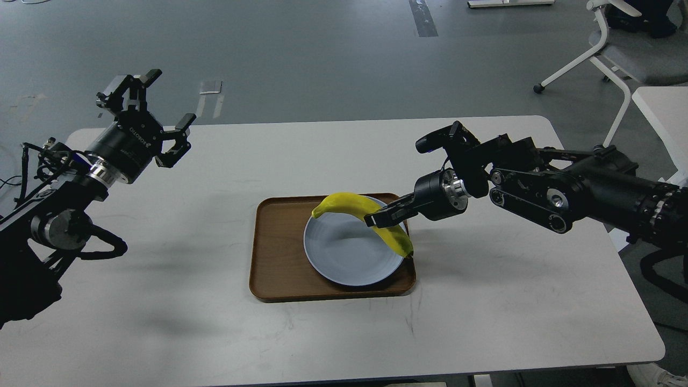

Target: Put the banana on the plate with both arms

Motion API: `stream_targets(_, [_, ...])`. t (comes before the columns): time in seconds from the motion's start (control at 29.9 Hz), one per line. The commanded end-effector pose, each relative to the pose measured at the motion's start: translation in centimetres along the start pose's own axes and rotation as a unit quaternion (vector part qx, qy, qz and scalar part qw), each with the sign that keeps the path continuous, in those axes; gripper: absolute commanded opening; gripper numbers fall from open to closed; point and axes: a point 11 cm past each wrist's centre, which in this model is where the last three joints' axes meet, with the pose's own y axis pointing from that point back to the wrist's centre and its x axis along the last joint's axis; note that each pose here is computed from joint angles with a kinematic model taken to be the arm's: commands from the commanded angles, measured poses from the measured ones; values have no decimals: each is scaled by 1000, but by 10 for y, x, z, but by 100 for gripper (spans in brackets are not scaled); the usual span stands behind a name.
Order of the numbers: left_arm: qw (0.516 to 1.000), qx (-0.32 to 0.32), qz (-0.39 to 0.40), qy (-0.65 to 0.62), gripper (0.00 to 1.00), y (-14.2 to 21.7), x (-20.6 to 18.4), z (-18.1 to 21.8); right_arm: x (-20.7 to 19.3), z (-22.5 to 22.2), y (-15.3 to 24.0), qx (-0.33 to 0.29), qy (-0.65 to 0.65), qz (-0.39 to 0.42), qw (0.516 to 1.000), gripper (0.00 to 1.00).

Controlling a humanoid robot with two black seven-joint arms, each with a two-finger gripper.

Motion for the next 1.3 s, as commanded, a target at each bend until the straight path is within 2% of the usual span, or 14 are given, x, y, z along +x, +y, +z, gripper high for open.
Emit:
stream_targets(0.0, [1000,0,0,0,98,0,0,0,-1,1,-7,-3,-4,-2,1000,14])
stream_targets(0.2, [1000,-1,0,0,98,0,0,1,-2,-4,-21,-2,-6,-5,1000,19])
stream_targets(0.3, [1000,0,0,0,98,0,0,0,-3,-5,-23,-1,-5,-8,1000,27])
stream_targets(0.43, [1000,0,1,-2,98,1,1,1,-8,-1,-23,-7,-3,-16,1000,50])
stream_targets(0.5, [1000,0,1,-2,98,1,1,1,-8,0,-22,-8,-4,-16,1000,57])
stream_targets(0.57, [1000,0,1,-2,98,1,1,1,-6,0,-20,-9,-3,-14,1000,74])
stream_targets(0.67, [1000,0,1,-2,98,1,1,1,0,5,-12,-16,-3,-5,1000,92])
stream_targets(0.7, [1000,0,1,-2,98,1,1,1,1,6,-10,-17,-3,-3,1000,96])
stream_targets(0.84, [1000,-1,3,-4,98,2,3,3,37,21,31,-34,-14,56,998,98])
stream_targets(0.97, [1000,-1,3,-4,98,2,3,3,67,32,75,-4,-89,155,984,98])
stream_targets(1.1, [1000,0,1,-1,98,0,1,1,78,61,142,58,-238,293,924,99])
stream_targets(1.17, [1000,0,0,1,98,0,0,-1,74,70,154,81,-284,326,898,99])
stream_targets(1.24, [1000,3,-3,7,98,-1,-4,-7,57,88,164,125,-371,376,840,99])
stream_targets(1.27, [1000,3,-3,9,98,-1,-5,-9,52,92,167,133,-389,385,826,99])
